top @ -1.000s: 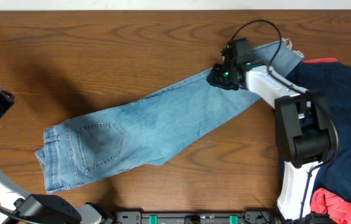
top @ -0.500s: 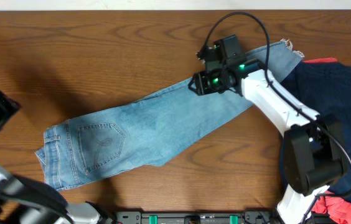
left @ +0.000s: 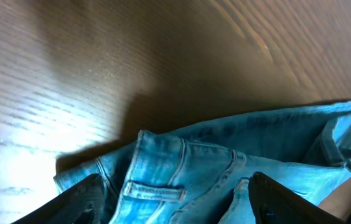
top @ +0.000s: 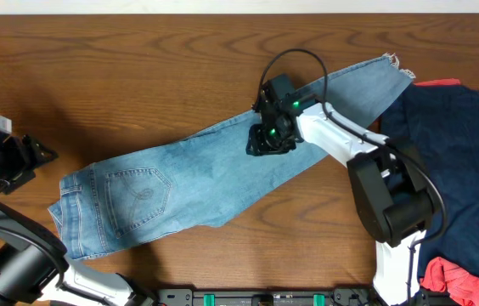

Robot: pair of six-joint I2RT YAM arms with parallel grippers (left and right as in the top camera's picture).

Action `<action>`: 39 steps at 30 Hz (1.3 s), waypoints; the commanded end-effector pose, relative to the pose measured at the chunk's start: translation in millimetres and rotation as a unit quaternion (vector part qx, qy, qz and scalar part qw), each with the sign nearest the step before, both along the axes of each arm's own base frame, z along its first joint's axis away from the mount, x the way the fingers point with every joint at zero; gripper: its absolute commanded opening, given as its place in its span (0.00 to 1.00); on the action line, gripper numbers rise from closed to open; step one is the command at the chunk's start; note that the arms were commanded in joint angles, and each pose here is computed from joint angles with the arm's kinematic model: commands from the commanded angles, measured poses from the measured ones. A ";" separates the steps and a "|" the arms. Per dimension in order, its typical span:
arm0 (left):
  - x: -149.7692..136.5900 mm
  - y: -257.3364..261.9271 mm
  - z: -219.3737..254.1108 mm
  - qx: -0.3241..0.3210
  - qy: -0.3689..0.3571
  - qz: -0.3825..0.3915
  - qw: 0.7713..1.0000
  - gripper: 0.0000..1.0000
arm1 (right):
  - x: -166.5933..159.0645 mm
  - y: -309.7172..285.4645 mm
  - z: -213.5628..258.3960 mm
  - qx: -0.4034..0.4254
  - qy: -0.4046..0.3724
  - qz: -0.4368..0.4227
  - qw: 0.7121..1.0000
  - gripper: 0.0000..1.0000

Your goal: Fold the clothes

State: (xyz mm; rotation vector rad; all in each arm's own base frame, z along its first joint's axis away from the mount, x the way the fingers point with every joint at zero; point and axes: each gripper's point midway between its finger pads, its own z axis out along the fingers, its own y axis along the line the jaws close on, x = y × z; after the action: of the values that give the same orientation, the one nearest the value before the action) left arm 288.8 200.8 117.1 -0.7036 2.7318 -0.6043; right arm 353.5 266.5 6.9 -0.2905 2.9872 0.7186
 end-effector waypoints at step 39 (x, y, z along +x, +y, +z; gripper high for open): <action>-137.2 -2.9 -61.8 -0.082 0.390 0.170 0.901 0.06 | 16.9 -8.9 -28.7 -0.039 0.012 -0.112 0.993 0.33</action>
State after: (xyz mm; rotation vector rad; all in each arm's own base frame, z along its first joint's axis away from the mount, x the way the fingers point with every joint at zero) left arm 175.9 187.7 56.7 -1.5420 3.1026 -0.7015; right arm 368.9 274.3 5.0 -0.0591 2.9672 0.7438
